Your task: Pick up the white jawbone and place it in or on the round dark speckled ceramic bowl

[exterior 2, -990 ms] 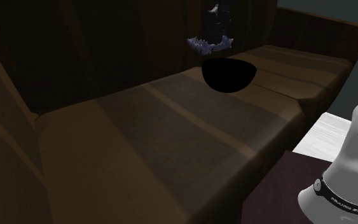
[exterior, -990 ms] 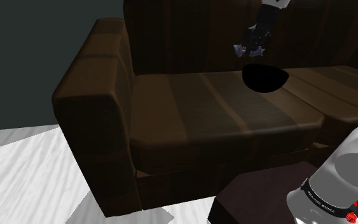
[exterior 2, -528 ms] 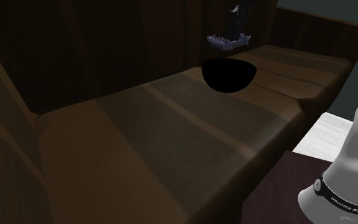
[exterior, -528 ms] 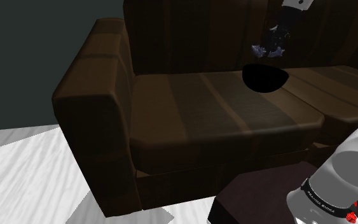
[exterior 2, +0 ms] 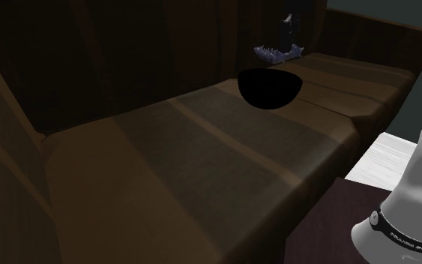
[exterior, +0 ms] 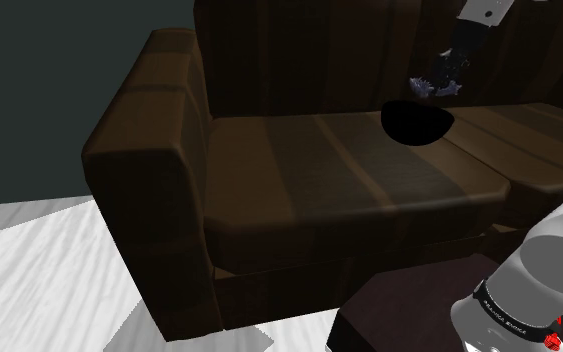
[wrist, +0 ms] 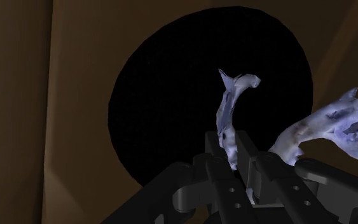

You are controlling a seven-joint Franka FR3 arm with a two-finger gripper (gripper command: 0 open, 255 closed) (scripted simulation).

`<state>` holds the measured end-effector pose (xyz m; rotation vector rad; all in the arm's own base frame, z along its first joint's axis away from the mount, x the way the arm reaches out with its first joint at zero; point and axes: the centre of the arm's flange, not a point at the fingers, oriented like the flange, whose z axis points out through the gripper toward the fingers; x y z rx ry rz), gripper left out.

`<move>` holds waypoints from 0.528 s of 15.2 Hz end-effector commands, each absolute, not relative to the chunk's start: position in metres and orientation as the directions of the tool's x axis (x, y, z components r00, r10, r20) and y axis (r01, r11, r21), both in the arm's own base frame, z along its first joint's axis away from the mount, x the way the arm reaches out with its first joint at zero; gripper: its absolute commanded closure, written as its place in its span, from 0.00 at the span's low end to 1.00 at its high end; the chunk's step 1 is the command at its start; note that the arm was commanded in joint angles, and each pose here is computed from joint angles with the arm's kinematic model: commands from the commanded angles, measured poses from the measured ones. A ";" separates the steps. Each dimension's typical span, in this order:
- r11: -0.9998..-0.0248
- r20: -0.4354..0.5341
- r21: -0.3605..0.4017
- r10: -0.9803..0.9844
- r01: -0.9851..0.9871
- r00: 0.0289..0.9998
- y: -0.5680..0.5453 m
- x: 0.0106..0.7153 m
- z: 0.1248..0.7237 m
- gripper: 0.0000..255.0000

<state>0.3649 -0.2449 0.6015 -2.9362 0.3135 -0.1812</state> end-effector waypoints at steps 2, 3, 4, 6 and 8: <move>-0.961 0.102 -0.193 -0.220 -0.197 0.970 -0.246 0.365 0.587 1.00; -0.961 0.102 -0.193 -0.220 -0.197 0.970 -0.246 0.365 0.581 1.00; -0.961 0.102 -0.193 -0.220 -0.197 0.970 -0.246 0.365 0.576 1.00; -0.961 0.102 -0.193 -0.220 -0.197 0.970 -0.246 0.365 0.566 1.00; -0.961 0.102 -0.193 -0.220 -0.197 0.970 -0.246 0.365 0.556 1.00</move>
